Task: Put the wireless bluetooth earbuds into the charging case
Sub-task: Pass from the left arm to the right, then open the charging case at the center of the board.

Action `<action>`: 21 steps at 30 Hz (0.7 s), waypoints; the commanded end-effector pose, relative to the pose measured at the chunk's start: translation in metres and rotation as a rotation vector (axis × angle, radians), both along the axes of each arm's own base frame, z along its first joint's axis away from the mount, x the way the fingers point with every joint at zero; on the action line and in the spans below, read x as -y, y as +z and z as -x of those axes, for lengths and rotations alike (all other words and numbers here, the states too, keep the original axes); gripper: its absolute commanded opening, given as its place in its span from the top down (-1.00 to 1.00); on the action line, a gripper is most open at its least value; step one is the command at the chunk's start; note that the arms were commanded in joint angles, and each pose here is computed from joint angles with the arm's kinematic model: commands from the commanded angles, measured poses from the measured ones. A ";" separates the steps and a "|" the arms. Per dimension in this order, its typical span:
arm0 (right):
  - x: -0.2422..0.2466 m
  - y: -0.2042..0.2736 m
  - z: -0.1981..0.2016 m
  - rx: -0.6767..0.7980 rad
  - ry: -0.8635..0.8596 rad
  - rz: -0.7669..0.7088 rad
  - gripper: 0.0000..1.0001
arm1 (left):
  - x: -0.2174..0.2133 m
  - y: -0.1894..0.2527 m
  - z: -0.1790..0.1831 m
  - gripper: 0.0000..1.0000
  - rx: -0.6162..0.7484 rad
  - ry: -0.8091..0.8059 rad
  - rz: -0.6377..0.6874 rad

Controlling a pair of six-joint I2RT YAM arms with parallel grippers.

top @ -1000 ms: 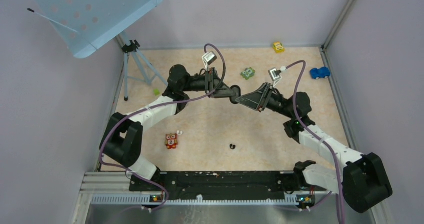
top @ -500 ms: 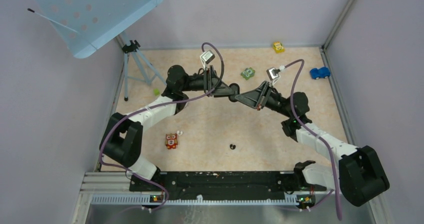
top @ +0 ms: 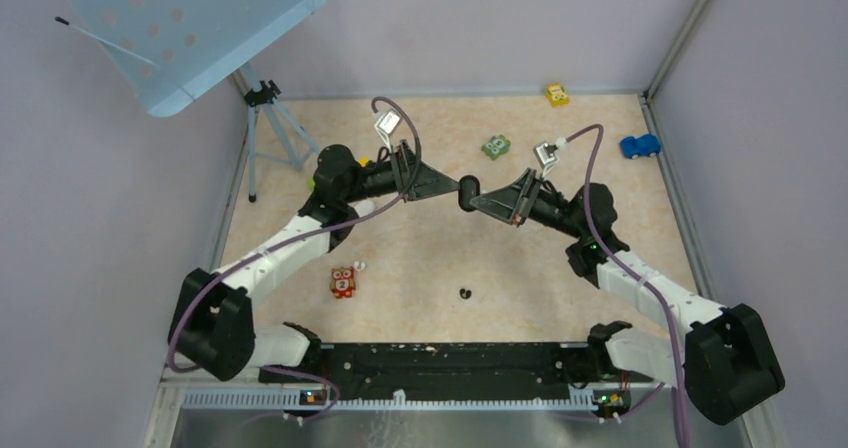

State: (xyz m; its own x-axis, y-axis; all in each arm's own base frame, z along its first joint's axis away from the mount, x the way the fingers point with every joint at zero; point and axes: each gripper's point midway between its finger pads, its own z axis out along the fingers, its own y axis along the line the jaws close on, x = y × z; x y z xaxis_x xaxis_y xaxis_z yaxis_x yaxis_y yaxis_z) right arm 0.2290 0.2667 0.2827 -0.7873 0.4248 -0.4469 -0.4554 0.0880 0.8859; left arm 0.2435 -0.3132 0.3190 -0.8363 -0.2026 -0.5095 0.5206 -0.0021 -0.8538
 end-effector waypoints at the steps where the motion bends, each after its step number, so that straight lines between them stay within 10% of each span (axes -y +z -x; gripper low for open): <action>1: 0.001 0.023 0.001 0.081 -0.013 -0.010 1.00 | -0.017 -0.002 -0.016 -0.71 0.091 0.192 -0.122; 7: -0.001 0.024 -0.001 0.076 -0.004 0.019 1.00 | -0.003 -0.016 0.004 -0.97 0.016 -0.075 -0.135; 21: -0.002 0.026 0.002 0.077 0.020 0.004 1.00 | -0.001 -0.014 -0.001 -0.98 0.075 -0.033 -0.038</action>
